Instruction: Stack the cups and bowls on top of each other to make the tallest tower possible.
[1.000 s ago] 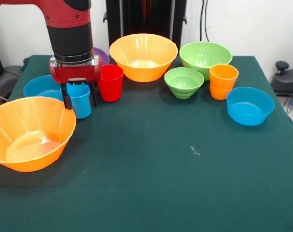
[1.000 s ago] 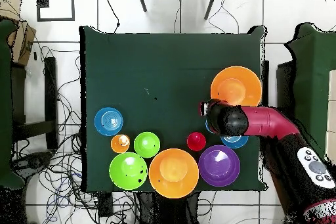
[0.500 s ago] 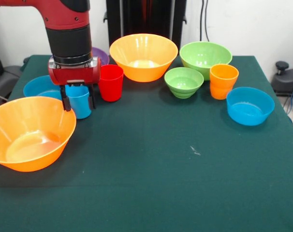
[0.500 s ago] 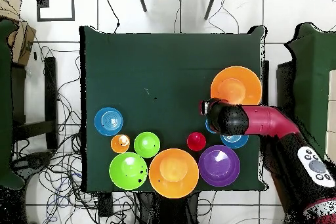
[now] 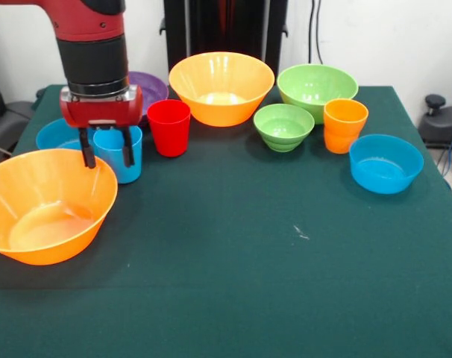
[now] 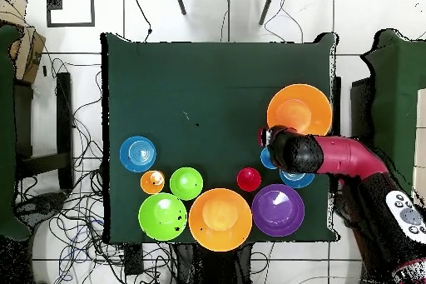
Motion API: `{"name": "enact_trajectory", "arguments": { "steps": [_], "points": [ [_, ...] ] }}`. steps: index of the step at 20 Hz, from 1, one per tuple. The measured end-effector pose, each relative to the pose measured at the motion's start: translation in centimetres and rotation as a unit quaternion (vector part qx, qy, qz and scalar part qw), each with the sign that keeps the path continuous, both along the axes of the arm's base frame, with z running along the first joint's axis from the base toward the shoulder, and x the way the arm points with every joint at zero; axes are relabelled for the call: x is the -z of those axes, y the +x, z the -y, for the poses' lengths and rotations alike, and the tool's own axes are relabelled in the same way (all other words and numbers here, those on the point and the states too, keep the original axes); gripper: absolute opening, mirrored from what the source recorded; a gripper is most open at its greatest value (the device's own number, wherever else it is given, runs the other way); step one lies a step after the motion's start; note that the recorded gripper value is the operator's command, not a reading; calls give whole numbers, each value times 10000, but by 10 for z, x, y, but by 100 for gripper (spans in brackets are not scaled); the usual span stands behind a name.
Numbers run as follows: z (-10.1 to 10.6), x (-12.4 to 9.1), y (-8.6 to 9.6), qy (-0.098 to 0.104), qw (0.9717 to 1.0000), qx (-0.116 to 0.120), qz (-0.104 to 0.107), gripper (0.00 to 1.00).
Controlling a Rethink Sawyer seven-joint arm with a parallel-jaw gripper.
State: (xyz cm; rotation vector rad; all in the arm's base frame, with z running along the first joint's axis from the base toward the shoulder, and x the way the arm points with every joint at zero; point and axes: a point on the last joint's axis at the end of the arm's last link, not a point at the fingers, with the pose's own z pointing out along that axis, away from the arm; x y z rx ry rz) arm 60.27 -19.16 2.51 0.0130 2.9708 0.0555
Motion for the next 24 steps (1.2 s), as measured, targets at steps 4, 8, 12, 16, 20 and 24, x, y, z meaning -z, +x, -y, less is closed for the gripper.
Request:
{"name": "enact_trajectory", "arguments": {
  "steps": [4,8,12,16,20,24],
  "points": [
    [13,2,-2,5,9999,110,7,100],
    [20,8,1,-15,9999,145,38,100],
    [21,17,4,-11,9999,134,75,100],
    [14,23,7,24,9999,98,88,100],
    [7,25,9,28,9999,41,118,100],
    [0,25,11,20,9999,-10,158,100]
  ]
}}
